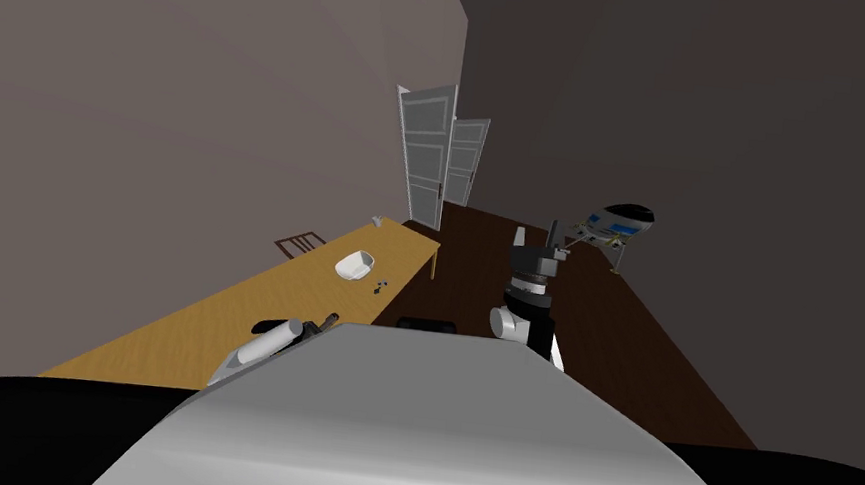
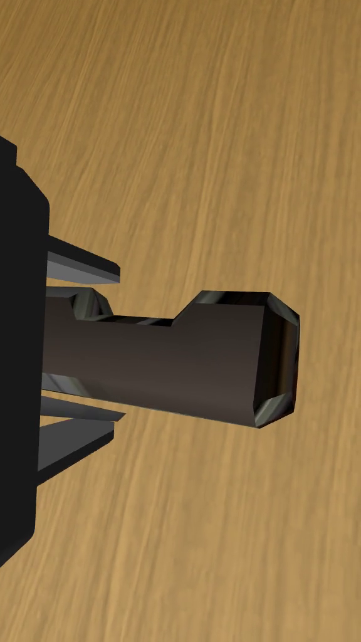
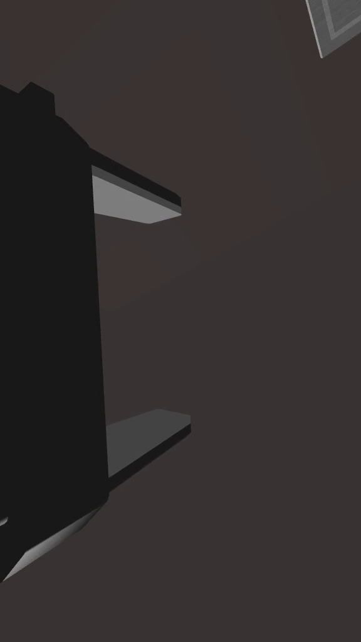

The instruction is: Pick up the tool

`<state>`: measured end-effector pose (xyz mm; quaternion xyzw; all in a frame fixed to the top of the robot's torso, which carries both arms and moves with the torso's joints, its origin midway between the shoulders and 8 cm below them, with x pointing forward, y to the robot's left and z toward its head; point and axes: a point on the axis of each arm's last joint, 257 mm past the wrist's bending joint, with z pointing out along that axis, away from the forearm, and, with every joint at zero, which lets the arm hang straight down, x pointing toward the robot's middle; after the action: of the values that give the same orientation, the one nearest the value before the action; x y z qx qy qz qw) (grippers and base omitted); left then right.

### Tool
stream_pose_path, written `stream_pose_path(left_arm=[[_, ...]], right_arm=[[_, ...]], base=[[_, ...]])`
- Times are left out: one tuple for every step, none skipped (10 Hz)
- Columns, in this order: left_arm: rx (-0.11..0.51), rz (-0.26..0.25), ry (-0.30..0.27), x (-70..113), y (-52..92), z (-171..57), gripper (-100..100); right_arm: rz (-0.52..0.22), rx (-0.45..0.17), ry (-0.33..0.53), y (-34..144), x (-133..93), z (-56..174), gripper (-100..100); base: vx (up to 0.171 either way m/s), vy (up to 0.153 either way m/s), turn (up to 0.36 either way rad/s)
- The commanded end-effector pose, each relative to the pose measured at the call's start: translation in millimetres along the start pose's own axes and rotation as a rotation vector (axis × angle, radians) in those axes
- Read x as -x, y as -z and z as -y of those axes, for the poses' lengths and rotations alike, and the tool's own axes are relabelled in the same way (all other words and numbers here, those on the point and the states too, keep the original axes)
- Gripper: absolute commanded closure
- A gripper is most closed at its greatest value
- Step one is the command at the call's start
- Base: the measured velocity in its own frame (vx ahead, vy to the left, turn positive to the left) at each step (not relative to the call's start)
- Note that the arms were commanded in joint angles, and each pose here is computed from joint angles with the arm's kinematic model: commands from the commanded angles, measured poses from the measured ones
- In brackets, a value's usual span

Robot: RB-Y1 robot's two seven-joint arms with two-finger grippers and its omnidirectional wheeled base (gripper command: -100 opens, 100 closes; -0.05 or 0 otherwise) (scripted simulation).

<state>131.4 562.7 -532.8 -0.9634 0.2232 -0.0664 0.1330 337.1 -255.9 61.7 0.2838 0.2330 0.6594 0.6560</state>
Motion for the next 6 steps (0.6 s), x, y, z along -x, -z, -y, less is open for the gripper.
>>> stream_pose_path(left_arm=[[0.000, 0.000, 0.000, 0.0, 0.0, 0.0, 100], [-0.003, 0.000, 0.000, -0.2, 0.4, 1.5, 100], [-0.003, -0.001, 0.000, -0.3, 0.4, 1.5, 100], [-0.003, 0.000, 0.000, -0.2, 0.3, 1.3, 100], [-0.002, 0.000, 0.000, -0.2, 0.3, 1.2, 0], [-0.004, 0.000, 0.003, 3.1, 8.1, 8.9, 100]], right_arm=[[0.000, 0.000, 0.000, 0.0, 0.0, 0.0, 0], [0.000, 0.000, 0.000, 0.0, 0.0, 0.0, 0], [0.000, 0.000, 0.000, 0.0, 0.0, 0.0, 0], [0.000, 0.000, 0.000, 0.0, 0.0, 0.0, 0], [0.000, 0.000, 0.000, 0.0, 0.0, 0.0, 0], [0.000, 0.000, 0.000, 0.0, 0.0, 0.0, 0]], base=[[0.000, 0.000, 0.000], [0.000, 0.000, 0.000], [0.000, 0.000, 0.000], [0.000, 0.000, 0.000], [0.000, 0.000, 0.000], [-0.020, -0.037, -0.028]])
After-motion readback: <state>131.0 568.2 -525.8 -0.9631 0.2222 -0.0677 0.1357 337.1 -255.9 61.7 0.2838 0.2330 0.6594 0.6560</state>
